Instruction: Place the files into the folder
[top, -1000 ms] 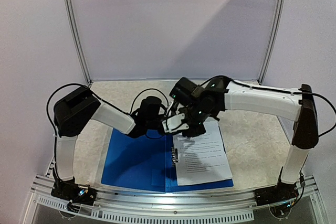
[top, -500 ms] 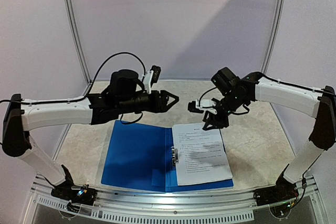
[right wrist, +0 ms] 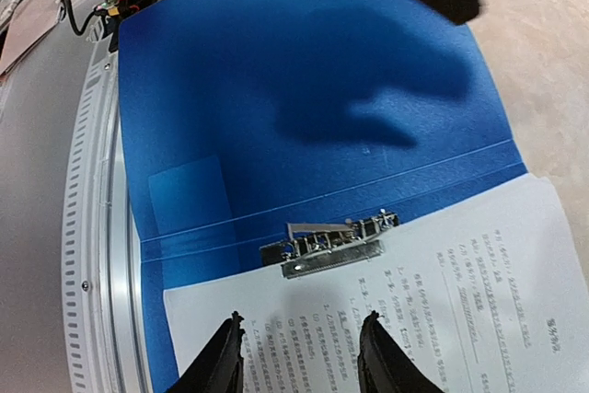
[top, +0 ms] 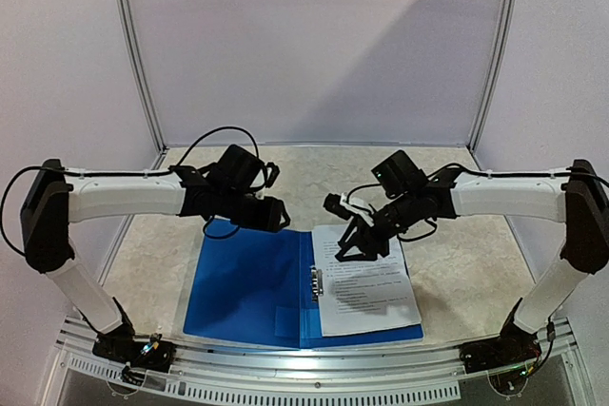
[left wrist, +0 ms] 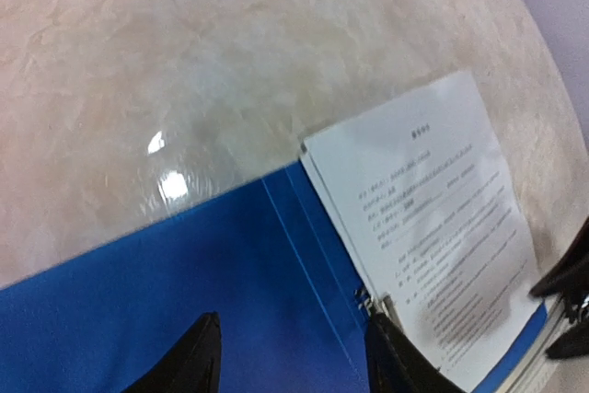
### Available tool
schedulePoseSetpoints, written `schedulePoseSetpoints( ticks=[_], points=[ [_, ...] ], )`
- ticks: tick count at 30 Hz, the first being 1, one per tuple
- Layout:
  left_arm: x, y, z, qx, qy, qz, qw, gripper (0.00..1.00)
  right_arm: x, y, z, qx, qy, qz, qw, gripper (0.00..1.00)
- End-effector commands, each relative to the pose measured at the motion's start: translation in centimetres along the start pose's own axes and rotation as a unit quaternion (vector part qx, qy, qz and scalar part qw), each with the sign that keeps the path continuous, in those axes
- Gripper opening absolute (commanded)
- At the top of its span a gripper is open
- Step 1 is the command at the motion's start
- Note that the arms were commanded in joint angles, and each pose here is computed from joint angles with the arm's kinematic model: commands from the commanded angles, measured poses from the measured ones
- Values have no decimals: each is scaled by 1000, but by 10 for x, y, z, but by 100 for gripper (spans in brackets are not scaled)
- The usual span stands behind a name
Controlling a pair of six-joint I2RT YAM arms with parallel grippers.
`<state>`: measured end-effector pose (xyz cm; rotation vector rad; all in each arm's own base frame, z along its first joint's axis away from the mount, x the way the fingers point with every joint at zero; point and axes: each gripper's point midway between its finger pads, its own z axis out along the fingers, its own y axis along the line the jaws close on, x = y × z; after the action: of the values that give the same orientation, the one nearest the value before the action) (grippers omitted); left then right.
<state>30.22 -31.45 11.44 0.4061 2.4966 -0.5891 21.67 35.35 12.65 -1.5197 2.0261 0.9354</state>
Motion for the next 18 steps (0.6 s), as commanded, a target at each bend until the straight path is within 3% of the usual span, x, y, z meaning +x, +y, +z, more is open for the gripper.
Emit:
schedulePoseSetpoints(
  ticks=[1,9,18],
  points=[
    [-31,-17,19,44,14,7,999,53,-14,2,19,-19,-6,33,999,42],
    [-60,-55,64,168,44,-19,985,44,-1,15,51,-26,30,25,999,42],
    [-33,-86,96,269,91,-42,958,35,-5,4,68,-17,50,40,998,39]
  ],
)
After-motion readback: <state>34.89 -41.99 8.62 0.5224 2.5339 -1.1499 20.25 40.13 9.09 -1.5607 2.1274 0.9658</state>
